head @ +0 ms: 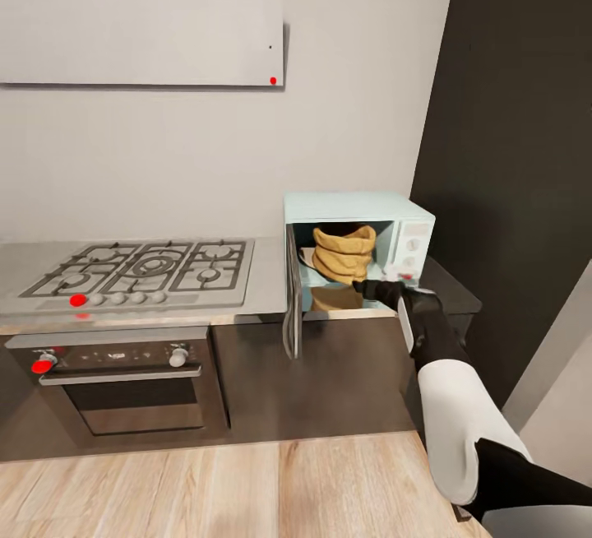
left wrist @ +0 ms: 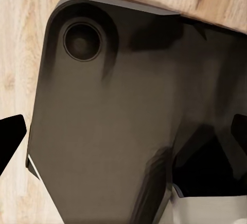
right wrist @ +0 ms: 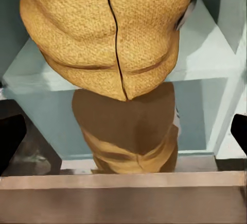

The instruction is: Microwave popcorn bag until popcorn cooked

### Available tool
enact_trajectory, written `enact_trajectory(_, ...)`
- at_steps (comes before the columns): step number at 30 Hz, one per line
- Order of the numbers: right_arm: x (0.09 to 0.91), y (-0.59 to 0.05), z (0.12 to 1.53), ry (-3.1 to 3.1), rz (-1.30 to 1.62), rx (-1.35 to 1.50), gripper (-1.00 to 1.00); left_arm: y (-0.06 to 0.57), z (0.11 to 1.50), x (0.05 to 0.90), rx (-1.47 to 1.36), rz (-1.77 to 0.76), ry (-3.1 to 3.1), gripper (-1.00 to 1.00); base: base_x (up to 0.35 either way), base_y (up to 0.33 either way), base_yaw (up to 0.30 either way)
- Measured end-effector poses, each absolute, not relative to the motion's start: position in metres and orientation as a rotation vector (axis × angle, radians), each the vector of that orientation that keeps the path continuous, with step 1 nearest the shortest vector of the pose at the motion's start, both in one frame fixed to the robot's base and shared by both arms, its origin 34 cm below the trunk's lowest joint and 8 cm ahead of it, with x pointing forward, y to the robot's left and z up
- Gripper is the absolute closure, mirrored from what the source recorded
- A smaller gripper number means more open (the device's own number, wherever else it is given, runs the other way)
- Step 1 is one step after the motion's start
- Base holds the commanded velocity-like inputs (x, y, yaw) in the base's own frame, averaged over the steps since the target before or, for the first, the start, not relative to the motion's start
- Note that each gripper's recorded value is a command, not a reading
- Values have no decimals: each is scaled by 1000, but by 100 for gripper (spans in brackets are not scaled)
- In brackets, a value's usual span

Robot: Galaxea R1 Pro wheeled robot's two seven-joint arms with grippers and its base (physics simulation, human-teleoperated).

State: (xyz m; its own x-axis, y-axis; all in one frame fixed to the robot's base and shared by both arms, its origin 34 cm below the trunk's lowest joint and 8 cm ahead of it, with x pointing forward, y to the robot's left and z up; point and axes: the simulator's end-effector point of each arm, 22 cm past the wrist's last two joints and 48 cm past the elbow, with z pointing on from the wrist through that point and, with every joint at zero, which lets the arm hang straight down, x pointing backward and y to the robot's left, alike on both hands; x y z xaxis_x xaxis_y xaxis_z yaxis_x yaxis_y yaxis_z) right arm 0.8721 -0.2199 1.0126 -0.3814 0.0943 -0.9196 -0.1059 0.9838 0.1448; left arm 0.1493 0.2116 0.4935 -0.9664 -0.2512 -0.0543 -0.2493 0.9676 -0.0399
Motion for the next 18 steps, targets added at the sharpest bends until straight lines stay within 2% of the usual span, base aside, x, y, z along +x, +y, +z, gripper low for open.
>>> enact_trajectory(8, 872, -222, 1014, 1869, 193, -24, -100, 212, 494, 149, -390, -51, 3057, -100, 42, 0, 0)
enact_trajectory(18, 873, -220, 1019, 1828, 189, -36, -100, 212, 494, 149, -389, -50, 3057, -100, 272, 0, 0)
